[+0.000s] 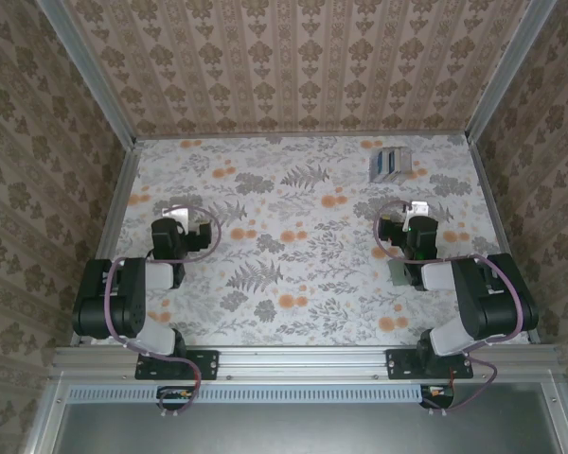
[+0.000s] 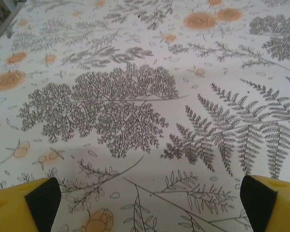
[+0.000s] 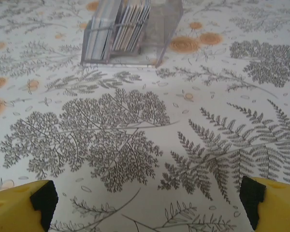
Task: Put the credit cards into the card holder
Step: Move the card holder to the center of the table.
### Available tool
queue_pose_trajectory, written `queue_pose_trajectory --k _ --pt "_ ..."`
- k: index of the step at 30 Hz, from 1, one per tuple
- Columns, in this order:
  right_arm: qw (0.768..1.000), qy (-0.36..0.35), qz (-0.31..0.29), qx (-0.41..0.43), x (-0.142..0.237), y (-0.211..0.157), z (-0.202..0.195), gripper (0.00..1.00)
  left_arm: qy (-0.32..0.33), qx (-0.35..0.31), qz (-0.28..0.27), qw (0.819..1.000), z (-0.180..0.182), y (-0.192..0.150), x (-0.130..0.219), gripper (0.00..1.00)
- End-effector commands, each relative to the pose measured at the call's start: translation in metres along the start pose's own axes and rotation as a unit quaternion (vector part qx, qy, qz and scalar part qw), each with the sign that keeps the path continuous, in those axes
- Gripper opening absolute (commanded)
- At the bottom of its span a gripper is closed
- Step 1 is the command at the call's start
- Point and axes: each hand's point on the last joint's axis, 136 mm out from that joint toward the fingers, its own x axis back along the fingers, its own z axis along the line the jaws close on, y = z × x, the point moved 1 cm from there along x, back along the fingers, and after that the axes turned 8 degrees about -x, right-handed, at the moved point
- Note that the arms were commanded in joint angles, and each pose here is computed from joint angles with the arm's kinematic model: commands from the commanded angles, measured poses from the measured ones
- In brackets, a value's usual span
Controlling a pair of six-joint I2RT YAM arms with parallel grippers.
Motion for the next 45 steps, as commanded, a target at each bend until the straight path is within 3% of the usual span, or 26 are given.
queue_pose_trajectory --k 1,23,26,30,33,35,36,39,41,45 --pt "0.998 -0.005 -0.061 0.005 -0.005 0.034 0.003 1.00 0.027 -0.015 -0.054 0.998 0.015 0.033 -0.005 1.00" --pt "0.998 -0.007 -0.062 -0.013 -0.005 0.040 -0.004 1.00 0.034 -0.016 -0.058 0.998 0.018 0.037 -0.002 1.00" --pt "0.996 -0.061 -0.056 -0.032 0.018 0.072 -0.017 1.00 0.057 -0.034 -0.045 0.997 0.014 0.054 0.021 1.00" --pt "0.978 -0.134 -0.017 -0.159 0.061 0.107 -0.037 1.00 0.033 0.074 -0.022 0.996 0.010 0.089 0.071 1.00" --pt "0.947 -0.177 0.055 -0.261 0.088 0.072 -0.049 1.00 0.000 0.166 -0.004 0.986 0.000 0.087 0.104 1.00" --pt "0.914 -0.212 0.111 -0.329 0.111 0.036 -0.056 1.00 0.017 0.252 0.014 0.967 0.005 0.075 0.121 1.00" --pt "0.910 -0.198 0.128 -0.340 0.116 0.024 -0.053 1.00 -0.001 0.285 0.011 0.958 0.000 0.071 0.127 1.00" --pt "0.883 -0.214 0.159 -0.385 0.143 -0.016 -0.059 1.00 -0.153 0.286 -0.030 0.946 -0.041 0.083 0.136 1.00" --pt "0.868 -0.212 0.171 -0.416 0.156 -0.036 -0.060 1.00 -0.185 0.266 0.001 0.946 -0.064 0.077 0.141 1.00" --pt "0.845 -0.181 0.205 -0.459 0.166 -0.069 -0.050 0.97 -0.207 0.160 0.059 0.963 -0.110 0.057 0.156 1.00"
